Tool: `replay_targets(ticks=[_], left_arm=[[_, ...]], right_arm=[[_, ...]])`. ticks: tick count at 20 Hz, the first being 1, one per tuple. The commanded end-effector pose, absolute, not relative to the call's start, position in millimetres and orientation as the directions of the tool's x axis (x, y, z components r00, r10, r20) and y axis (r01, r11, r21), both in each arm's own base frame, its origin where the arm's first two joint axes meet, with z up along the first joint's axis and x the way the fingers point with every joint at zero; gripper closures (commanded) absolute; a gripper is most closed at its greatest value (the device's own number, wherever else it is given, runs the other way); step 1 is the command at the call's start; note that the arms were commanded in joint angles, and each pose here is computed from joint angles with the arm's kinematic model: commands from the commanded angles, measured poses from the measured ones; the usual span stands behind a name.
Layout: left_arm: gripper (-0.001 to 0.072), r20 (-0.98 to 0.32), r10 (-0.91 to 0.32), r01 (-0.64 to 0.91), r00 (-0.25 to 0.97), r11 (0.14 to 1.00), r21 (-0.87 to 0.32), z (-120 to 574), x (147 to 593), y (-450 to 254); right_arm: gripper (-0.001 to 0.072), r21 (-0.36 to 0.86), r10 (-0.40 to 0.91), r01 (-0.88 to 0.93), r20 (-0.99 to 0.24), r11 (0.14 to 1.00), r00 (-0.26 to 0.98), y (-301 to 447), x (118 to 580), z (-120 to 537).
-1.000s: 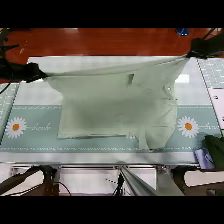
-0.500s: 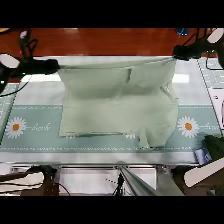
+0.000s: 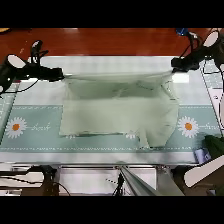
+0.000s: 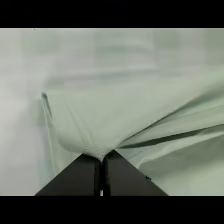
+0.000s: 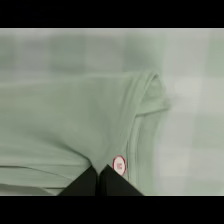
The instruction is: Fold the shirts.
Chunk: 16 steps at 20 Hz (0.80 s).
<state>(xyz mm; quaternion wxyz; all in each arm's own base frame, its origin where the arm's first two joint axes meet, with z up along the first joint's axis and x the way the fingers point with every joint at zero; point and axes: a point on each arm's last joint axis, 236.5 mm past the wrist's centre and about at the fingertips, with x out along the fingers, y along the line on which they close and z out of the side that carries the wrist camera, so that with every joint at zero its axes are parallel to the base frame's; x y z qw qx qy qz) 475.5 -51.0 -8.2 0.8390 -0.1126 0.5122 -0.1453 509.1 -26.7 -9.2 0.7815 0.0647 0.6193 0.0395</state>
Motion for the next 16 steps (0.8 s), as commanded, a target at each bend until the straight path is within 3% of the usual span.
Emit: replay_targets(ticks=[1, 5, 7, 8, 9, 10, 12, 14, 16], left_arm=[[0.068, -0.88, -0.38, 0.143, 0.285, 0.925, -0.353, -22.2, 444.8, -52.5], [0.0679, -0.89, -0.393, 0.151, 0.232, 0.918, -0.367, -40.1, 440.4, -66.7], [0.0655, -0.892, -0.396, 0.15, 0.217, 0.917, -0.37, -37.8, 436.3, -64.3], [0.0548, -0.898, -0.396, 0.148, 0.194, 0.916, -0.372, -34.4, 431.0, -59.0], [0.041, -0.907, -0.39, 0.144, 0.161, 0.918, -0.369, -30.8, 423.6, -50.6], [0.0362, -0.918, -0.38, 0.131, 0.117, 0.922, -0.365, -25.5, 412.6, -38.5], [0.0362, -0.928, -0.369, 0.05, 0.055, 0.929, -0.366, -13.1, 390.4, -12.8], [0.0362, -0.924, -0.381, -0.006, 0.028, 0.924, -0.381, 3.6, 366.7, 7.8], [0.0361, -0.918, -0.386, -0.074, 0.091, 0.917, -0.393, 16.4, 349.6, 26.9]], right_arm=[[0.0684, 0.127, 0.126, 0.039, -0.992, 0.991, 0.032, -27.7, 465.7, -22.7], [0.0658, 0.133, 0.134, 0.038, -0.99, 0.99, -0.031, -13.0, 459.1, -38.6], [0.0433, 0.131, 0.133, 0.028, -0.99, 0.991, -0.043, -13.2, 454.9, -35.1], [0.0391, 0.129, 0.129, 0.004, -0.989, 0.992, -0.067, -15.5, 447.3, -30.6], [0.0388, 0.108, 0.104, -0.028, -0.988, 0.994, -0.111, -23.6, 433.7, -23.8], [0.0387, 0.063, 0.054, -0.048, -0.984, 0.997, -0.171, -37.1, 415.6, -14.8], [0.0387, 0.014, 0.019, 0.026, -0.978, 1.0, -0.208, -58.9, 391.2, 13.5], [0.0388, -0.018, -0.01, 0.065, -0.992, 0.998, -0.126, -75.5, 384.9, 48.3], [0.0388, -0.05, -0.044, 0.127, -0.997, 0.991, -0.057, -101.0, 373.5, 78.9]])
